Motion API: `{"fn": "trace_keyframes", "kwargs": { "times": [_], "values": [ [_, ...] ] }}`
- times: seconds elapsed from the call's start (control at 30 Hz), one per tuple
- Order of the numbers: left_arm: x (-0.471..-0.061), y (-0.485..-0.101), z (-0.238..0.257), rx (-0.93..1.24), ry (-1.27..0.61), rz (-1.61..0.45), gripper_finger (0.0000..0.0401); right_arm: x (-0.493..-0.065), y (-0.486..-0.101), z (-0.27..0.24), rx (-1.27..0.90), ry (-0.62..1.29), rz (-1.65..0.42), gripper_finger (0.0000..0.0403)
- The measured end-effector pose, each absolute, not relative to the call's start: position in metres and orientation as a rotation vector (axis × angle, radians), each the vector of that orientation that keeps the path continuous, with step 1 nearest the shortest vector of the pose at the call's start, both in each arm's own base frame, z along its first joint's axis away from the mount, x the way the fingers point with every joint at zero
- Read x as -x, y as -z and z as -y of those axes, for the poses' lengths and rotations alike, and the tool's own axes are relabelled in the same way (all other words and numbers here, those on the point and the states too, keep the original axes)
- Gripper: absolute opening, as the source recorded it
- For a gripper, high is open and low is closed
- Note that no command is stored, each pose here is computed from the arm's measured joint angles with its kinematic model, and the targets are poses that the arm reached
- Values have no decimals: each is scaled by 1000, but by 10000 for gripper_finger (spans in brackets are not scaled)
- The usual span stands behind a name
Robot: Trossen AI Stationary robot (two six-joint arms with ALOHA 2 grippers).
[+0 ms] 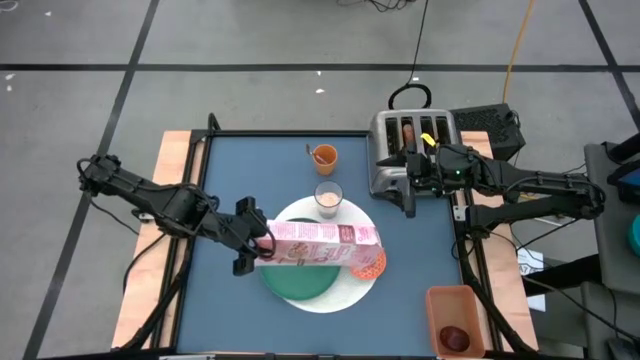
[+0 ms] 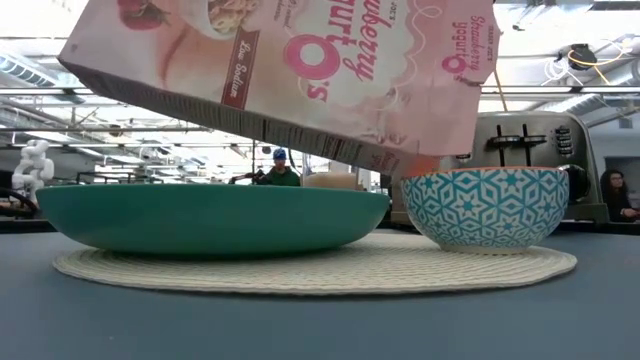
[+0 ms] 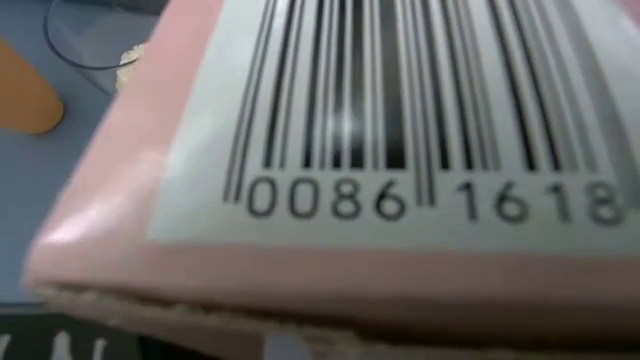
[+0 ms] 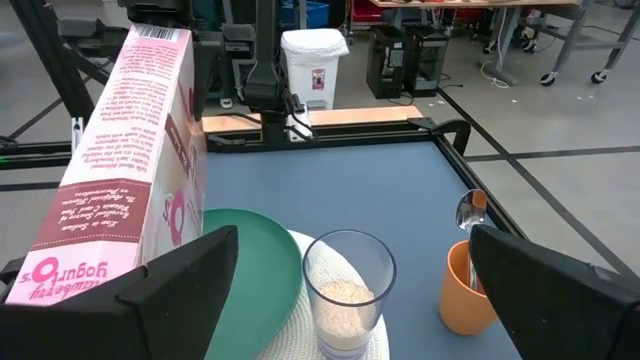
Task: Arrange a breakfast setting
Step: Pour the cereal from the cereal box into the orange bowl
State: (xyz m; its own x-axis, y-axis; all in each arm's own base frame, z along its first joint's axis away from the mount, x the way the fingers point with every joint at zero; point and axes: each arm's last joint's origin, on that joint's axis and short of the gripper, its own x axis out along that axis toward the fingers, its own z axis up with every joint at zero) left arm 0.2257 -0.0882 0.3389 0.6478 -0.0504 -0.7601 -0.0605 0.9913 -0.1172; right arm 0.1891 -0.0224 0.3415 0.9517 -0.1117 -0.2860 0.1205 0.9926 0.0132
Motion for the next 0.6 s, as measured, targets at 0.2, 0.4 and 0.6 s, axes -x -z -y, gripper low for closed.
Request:
{"fn": "trace_keyframes", "kwargs": {
  "times": [0.2,0.4,0.6],
  "values": [
    [-224,-340,88,133,3,-864,229,-189,-341,22,-31,118,-289,389],
    [-222,-354,87,107,9,-838,229,-189,-342,22,-31,118,-288,389],
    [-224,-350,87,98,-10,-864,229,-189,-341,22,-31,118,-289,389]
  ]
}}
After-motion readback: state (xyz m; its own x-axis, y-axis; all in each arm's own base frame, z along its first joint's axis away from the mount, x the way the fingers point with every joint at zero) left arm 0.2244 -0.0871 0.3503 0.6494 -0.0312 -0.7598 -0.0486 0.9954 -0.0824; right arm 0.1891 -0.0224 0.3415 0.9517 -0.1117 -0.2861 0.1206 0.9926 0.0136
